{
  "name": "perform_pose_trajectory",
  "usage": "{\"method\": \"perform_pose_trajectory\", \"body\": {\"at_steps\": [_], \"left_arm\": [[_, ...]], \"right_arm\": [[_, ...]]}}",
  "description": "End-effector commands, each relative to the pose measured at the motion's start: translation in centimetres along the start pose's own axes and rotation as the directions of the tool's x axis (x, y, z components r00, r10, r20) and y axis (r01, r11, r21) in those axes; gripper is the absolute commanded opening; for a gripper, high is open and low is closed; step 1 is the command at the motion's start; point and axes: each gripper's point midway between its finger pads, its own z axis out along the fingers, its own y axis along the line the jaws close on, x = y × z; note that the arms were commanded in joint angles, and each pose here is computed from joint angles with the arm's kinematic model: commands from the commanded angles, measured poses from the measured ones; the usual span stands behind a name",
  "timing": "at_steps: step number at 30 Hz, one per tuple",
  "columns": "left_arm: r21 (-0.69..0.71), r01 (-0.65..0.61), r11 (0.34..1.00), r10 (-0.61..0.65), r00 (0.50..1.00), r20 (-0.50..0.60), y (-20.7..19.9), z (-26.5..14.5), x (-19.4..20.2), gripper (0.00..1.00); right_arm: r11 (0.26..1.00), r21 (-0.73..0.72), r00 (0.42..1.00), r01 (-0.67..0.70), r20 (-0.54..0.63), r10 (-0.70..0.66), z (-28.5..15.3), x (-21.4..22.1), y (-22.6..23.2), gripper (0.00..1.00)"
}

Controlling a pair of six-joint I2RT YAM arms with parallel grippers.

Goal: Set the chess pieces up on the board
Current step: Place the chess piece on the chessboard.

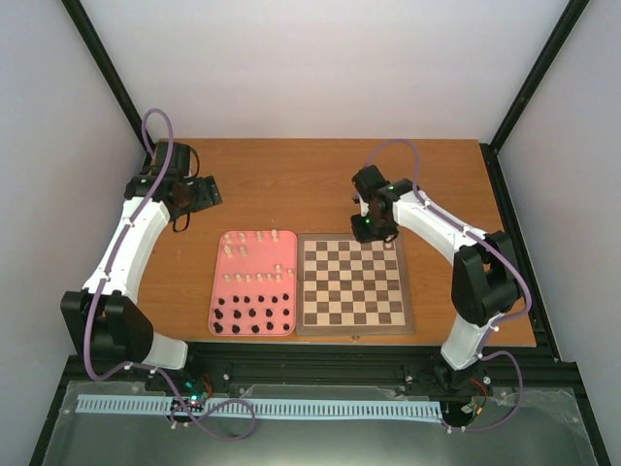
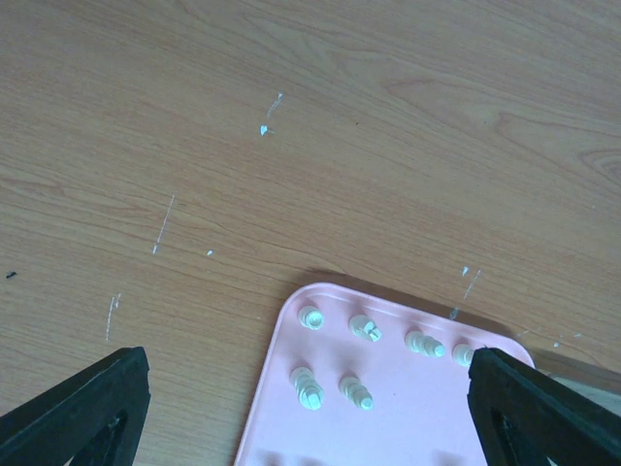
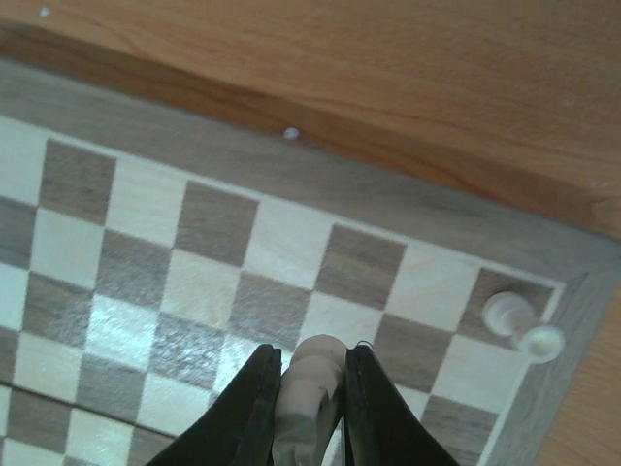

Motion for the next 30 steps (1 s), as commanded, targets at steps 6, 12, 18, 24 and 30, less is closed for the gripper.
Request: {"method": "perform_pose_trajectory", "body": {"at_steps": [6, 12, 18, 24, 30], "left_arm": [[-0.001, -0.013, 1.000, 0.013, 1.000, 0.009, 0.0, 0.1, -0.4, 0.92], [-0.005, -0.014, 1.000, 0.014, 1.000, 0.003, 0.1, 0.3, -0.3, 0.92], [-0.001, -0.015, 1.000, 0.015, 1.000, -0.004, 0.0, 0.5, -0.2, 0.92], [-0.001, -0.015, 1.000, 0.015, 1.000, -0.005, 0.1, 0.5, 0.0, 0.92], [-0.003, -0.016, 1.000, 0.016, 1.000, -0.004, 0.2, 0.4, 0.2, 0.92]], "right_arm": [[0.998, 0.065, 1.000, 0.000, 0.021, -0.001, 2.0, -1.2, -4.1, 0.04], [0.998, 0.059, 1.000, 0.004, 0.005, -0.004, 3.1, -0.7, -4.4, 0.04], [0.997, 0.076, 1.000, 0.007, -0.016, -0.006, 3.9, -0.1, -4.8, 0.04], [0.997, 0.082, 0.999, 0.008, -0.038, -0.005, 4.7, 0.6, -5.1, 0.04], [0.996, 0.086, 0.999, 0.008, -0.044, -0.005, 5.2, 0.6, -5.2, 0.05]]}}
